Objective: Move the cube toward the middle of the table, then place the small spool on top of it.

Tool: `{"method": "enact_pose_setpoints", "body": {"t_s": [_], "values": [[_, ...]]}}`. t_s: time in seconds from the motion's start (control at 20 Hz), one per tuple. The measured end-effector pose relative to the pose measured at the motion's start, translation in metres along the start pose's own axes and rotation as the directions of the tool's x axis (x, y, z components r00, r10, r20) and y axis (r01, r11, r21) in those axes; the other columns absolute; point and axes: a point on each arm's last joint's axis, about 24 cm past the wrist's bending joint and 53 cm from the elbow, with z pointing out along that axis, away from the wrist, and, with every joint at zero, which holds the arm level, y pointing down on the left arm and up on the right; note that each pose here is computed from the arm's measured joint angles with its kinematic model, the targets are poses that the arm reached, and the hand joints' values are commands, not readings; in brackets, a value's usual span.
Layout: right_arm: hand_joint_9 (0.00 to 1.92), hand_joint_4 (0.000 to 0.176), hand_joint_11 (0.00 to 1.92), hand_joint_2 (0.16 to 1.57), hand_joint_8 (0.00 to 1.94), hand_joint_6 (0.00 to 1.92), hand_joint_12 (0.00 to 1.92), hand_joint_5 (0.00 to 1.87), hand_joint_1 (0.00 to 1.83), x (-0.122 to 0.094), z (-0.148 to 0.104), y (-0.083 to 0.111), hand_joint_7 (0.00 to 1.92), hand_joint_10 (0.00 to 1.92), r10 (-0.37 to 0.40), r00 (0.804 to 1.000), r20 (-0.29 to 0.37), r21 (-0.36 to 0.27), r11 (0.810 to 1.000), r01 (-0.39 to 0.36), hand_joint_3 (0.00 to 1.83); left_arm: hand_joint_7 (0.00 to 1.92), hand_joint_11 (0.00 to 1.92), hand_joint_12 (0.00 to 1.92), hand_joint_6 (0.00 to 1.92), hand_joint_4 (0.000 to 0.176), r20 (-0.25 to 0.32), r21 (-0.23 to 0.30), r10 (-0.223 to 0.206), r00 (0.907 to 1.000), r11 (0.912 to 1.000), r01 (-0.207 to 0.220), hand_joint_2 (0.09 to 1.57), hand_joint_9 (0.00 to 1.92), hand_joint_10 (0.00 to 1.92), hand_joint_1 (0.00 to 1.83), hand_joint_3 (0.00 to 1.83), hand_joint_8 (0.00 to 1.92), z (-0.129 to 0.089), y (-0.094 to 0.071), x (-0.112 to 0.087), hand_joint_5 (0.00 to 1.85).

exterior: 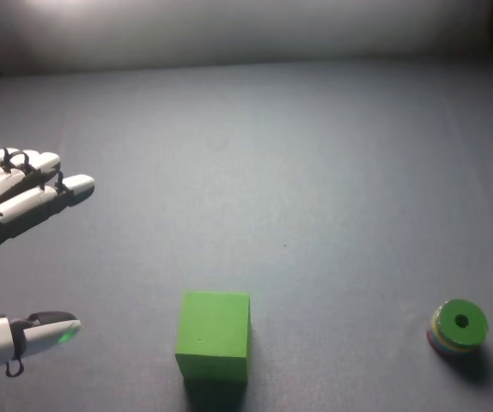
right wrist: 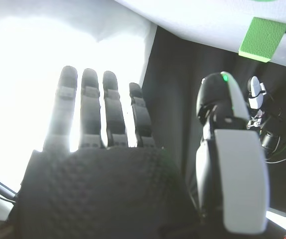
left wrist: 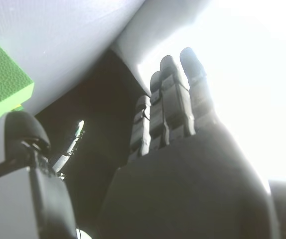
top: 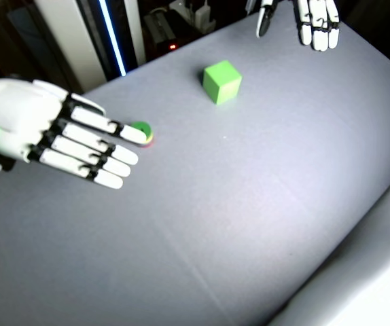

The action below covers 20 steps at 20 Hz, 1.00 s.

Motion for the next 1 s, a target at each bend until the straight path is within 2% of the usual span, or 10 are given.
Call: {"method": "enact_pose_setpoints", "body": {"t_s": [0.15, 0.25, 0.3, 0.35, 0.45, 0.55, 0.65, 0.8, 0.85, 1.0], "values": [[0.47, 0.000, 0.30, 1.35, 0.00, 0.00, 0.55, 0.47, 0.71, 0.000, 0.000, -0.001, 0.43, 0.00, 0.001, 1.000, -0.001, 0.003, 1.000, -0.001, 0.00, 0.08, 0.00, 0.19, 0.00, 0.129, -0.003, -0.001, 0.003, 1.0000, 1.0000, -0.003, 1.00, 0.05, 0.00, 0.59, 0.00, 0.00, 0.000, 0.001, 0.000, 0.22], [0.48, 0.000, 0.30, 1.36, 0.00, 0.00, 0.55, 0.47, 0.71, 0.001, 0.000, -0.001, 0.42, 0.00, 0.001, 1.000, -0.002, 0.003, 1.000, -0.001, 0.00, 0.10, 0.01, 0.19, 0.01, 0.117, -0.017, 0.010, -0.005, 0.9999, 0.9999, 0.005, 0.99, 0.06, 0.01, 0.57, 0.00, 0.00, 0.001, -0.001, 0.002, 0.24], [0.49, 0.000, 0.31, 1.36, 0.00, 0.00, 0.55, 0.47, 0.71, 0.001, 0.000, -0.001, 0.43, 0.00, 0.001, 1.000, -0.002, 0.002, 1.000, -0.001, 0.00, 0.10, 0.00, 0.28, 0.00, 0.127, -0.032, 0.021, -0.015, 0.9994, 0.9997, 0.016, 0.97, 0.08, 0.00, 0.57, 0.00, 0.00, 0.002, -0.003, 0.005, 0.25], [0.49, 0.000, 0.31, 1.36, 0.01, 0.01, 0.55, 0.48, 0.72, 0.001, 0.000, -0.001, 0.44, 0.00, 0.001, 1.000, -0.002, 0.003, 1.000, -0.001, 0.00, 0.12, 0.00, 0.34, 0.00, 0.166, -0.054, 0.043, -0.027, 0.9982, 0.9986, 0.029, 0.93, 0.10, 0.00, 0.53, 0.00, 0.00, 0.005, -0.007, 0.008, 0.23], [0.49, 0.004, 0.30, 1.35, 0.01, 0.00, 0.55, 0.48, 0.71, 0.001, 0.000, -0.001, 0.45, 0.00, 0.002, 1.000, -0.001, 0.003, 1.000, -0.002, 0.00, 0.11, 0.00, 0.26, 0.00, 0.176, -0.100, 0.101, -0.056, 0.9934, 0.9927, 0.067, 0.91, 0.09, 0.00, 0.49, 0.00, 0.00, 0.014, -0.022, 0.020, 0.16], [0.48, 0.000, 0.29, 1.36, 0.00, 0.00, 0.53, 0.48, 0.68, 0.002, 0.000, -0.001, 0.45, 0.00, 0.003, 1.000, -0.004, 0.004, 1.000, -0.003, 0.00, 0.10, 0.00, 0.26, 0.00, 0.176, -0.170, 0.169, -0.049, 0.9842, 0.9825, 0.078, 0.88, 0.09, 0.00, 0.48, 0.00, 0.00, 0.022, -0.042, 0.037, 0.13], [0.50, 0.000, 0.32, 1.36, 0.01, 0.00, 0.52, 0.49, 0.68, 0.002, 0.000, -0.001, 0.46, 0.01, 0.003, 1.000, -0.002, 0.003, 1.000, -0.003, 0.00, 0.09, 0.00, 0.48, 0.00, 0.176, -0.206, 0.208, -0.053, 0.9772, 0.9734, 0.097, 0.84, 0.11, 0.00, 0.54, 0.00, 0.00, 0.029, -0.053, 0.045, 0.15], [0.48, 0.000, 0.31, 1.37, 0.00, 0.00, 0.51, 0.48, 0.67, 0.000, 0.002, -0.001, 0.45, 0.00, 0.004, 1.000, 0.001, 0.002, 1.000, -0.004, 0.00, 0.07, 0.00, 0.56, 0.01, 0.176, -0.275, 0.265, -0.003, 0.9614, 0.9611, 0.078, 0.81, 0.11, 0.00, 0.51, 0.00, 0.00, 0.046, -0.069, 0.068, 0.13], [0.51, 0.000, 0.37, 1.36, 0.00, 0.00, 0.47, 0.50, 0.70, 0.000, 0.002, -0.001, 0.48, 0.01, 0.005, 1.000, 0.003, 0.000, 1.000, -0.005, 0.00, 0.07, 0.00, 0.48, 0.00, 0.176, -0.309, 0.274, 0.020, 0.9507, 0.9594, 0.069, 0.80, 0.11, 0.00, 0.56, 0.00, 0.00, 0.052, -0.073, 0.081, 0.18], [0.50, 0.000, 0.36, 1.36, 0.00, 0.00, 0.46, 0.49, 0.71, 0.000, 0.002, -0.001, 0.47, 0.00, 0.006, 1.000, 0.002, 0.001, 1.000, -0.006, 0.00, 0.07, 0.00, 0.46, 0.00, 0.176, -0.347, 0.277, 0.044, 0.9369, 0.9591, 0.058, 0.81, 0.10, 0.00, 0.56, 0.00, 0.01, 0.057, -0.075, 0.097, 0.18]]}}
